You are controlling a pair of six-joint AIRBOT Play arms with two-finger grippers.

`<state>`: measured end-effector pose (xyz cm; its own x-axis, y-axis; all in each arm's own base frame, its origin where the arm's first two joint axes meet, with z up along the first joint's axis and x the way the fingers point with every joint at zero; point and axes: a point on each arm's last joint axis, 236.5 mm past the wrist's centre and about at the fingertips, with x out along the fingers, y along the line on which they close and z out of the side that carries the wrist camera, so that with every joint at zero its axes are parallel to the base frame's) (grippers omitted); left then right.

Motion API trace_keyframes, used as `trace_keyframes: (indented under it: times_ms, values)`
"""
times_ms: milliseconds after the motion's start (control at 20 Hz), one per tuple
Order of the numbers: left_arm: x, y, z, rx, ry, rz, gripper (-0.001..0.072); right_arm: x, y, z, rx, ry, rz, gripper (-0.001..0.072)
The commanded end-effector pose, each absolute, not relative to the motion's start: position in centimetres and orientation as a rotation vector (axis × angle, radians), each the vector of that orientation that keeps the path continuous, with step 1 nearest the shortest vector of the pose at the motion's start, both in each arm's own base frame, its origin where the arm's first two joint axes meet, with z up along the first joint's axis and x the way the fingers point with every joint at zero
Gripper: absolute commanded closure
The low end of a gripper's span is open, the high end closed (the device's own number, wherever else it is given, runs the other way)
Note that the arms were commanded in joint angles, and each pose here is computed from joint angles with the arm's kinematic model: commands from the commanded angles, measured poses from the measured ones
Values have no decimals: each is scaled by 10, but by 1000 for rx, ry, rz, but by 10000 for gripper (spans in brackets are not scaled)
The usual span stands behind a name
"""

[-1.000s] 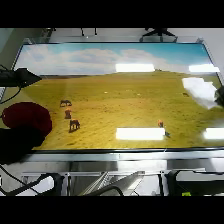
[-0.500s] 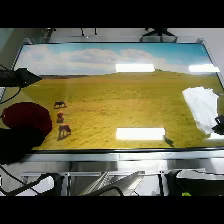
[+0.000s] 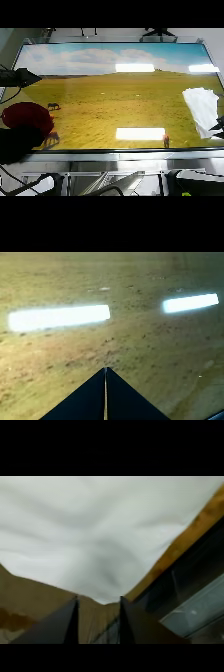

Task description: Fold the shirts.

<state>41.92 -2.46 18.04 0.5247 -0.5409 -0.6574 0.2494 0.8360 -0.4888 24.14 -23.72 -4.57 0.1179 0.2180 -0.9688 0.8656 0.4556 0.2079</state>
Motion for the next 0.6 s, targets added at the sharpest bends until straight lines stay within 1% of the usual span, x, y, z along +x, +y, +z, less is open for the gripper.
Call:
trace_keyframes:
  times_ms: [0,100,150,200,250,350,550]
  values:
    - [419,-29,182,-376,901,-494,695,251,-233,12,1049,1351,-607,508]
    - [420,-37,191,-411,880,-526,695,280,-236,56,1033,1175,-555,510]
    - [420,-41,194,-425,872,-543,696,295,-233,75,1038,1084,-518,558]
    - [420,-43,196,-432,867,-552,695,310,-228,94,1030,1001,-462,691]
    - [419,-43,196,-432,869,-554,695,320,-221,109,1006,951,-419,694]
    - [414,-44,193,-426,895,-564,695,329,-201,125,923,935,-361,694]
    - [389,-67,185,-388,989,-646,696,337,-126,126,763,941,-209,697]
